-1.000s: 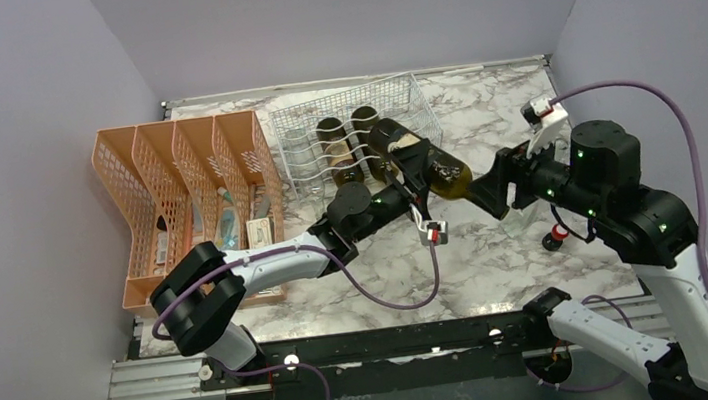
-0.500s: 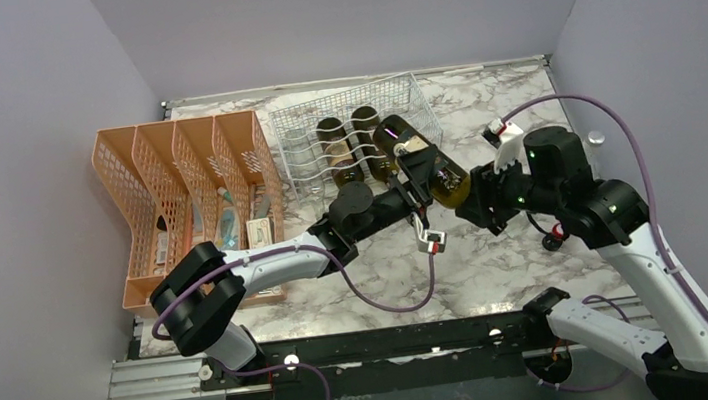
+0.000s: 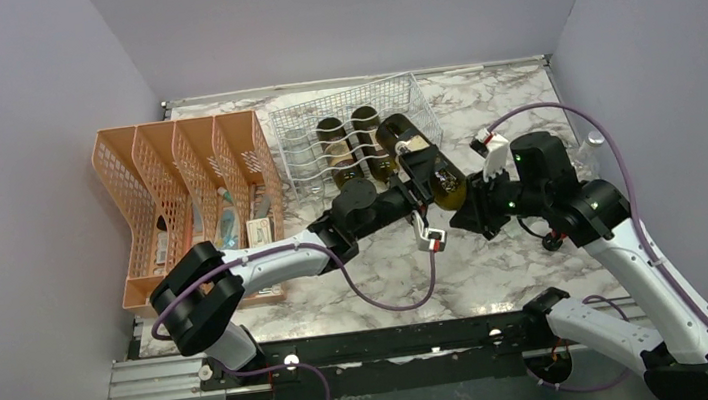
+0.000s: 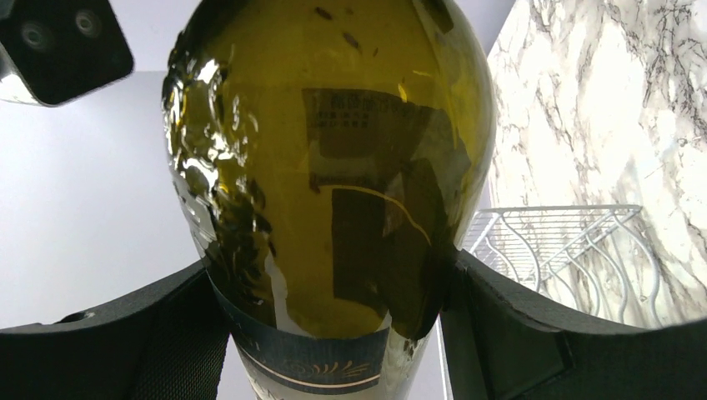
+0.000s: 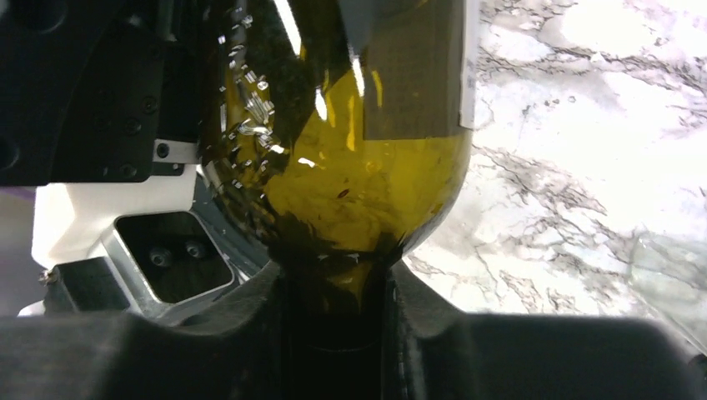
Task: Put the wine bottle on the wine rack
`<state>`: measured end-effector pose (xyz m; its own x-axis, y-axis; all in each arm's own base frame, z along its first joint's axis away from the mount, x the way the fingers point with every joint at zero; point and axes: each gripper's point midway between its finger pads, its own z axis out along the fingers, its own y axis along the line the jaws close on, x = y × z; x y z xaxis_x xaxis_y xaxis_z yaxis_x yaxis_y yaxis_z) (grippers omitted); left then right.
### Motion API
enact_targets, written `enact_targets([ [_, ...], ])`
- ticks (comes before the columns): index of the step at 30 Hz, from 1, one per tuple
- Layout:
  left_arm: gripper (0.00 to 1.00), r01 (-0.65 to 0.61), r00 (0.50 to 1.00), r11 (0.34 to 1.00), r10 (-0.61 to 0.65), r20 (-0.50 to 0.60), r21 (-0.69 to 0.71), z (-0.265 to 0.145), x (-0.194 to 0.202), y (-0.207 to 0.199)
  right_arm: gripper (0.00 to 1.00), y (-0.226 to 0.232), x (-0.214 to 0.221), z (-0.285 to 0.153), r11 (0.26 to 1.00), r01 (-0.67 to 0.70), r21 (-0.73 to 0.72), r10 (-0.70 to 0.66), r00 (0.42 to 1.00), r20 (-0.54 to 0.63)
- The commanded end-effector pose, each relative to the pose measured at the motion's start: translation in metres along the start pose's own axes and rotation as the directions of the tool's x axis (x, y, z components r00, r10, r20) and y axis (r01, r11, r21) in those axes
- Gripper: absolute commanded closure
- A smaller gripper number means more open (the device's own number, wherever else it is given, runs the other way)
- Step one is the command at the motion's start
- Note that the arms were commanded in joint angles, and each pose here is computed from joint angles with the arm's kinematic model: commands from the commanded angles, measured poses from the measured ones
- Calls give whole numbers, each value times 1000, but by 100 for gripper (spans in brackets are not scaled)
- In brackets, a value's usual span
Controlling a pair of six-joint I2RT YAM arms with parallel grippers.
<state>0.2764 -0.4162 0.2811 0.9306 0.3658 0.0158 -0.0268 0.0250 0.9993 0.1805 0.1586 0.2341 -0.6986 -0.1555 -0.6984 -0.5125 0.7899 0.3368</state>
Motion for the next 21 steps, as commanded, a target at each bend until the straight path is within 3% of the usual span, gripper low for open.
enact_targets([
  [1, 100, -35, 999, 968, 37, 2, -248, -8, -2, 93, 83, 7, -4, 4, 999, -8, -39, 8, 1000, 11],
  [3, 100, -32, 999, 969, 33, 1, -246, -9, -2, 92, 97, 4, -7, 4, 1000, -10, -19, 11, 1000, 21],
  [5, 99, -30, 1000, 970, 31, 0, -241, -10, -2, 90, 99, 0, -12, 3, 1000, -11, 7, 10, 999, 40],
  [7, 81, -30, 1000, 971, 30, -2, -239, -11, -1, 89, 99, -3, -19, 0, 999, -10, 33, 8, 997, 72],
  [10, 27, -30, 1000, 973, 31, 0, -229, -12, -2, 84, 99, -6, -32, -5, 998, -14, 66, 6, 992, 128],
  [11, 18, -30, 1000, 973, 31, 3, -227, -13, -3, 83, 99, -7, -36, -7, 997, -17, 77, 6, 989, 147],
  [14, 2, -46, 999, 976, 47, 1, -214, -14, -4, 76, 99, -14, -49, -14, 991, -45, 126, 18, 977, 210],
  [21, 1, -87, 996, 983, 84, -26, -163, -11, -6, 54, 99, -34, -68, -29, 960, -136, 246, 54, 948, 314],
])
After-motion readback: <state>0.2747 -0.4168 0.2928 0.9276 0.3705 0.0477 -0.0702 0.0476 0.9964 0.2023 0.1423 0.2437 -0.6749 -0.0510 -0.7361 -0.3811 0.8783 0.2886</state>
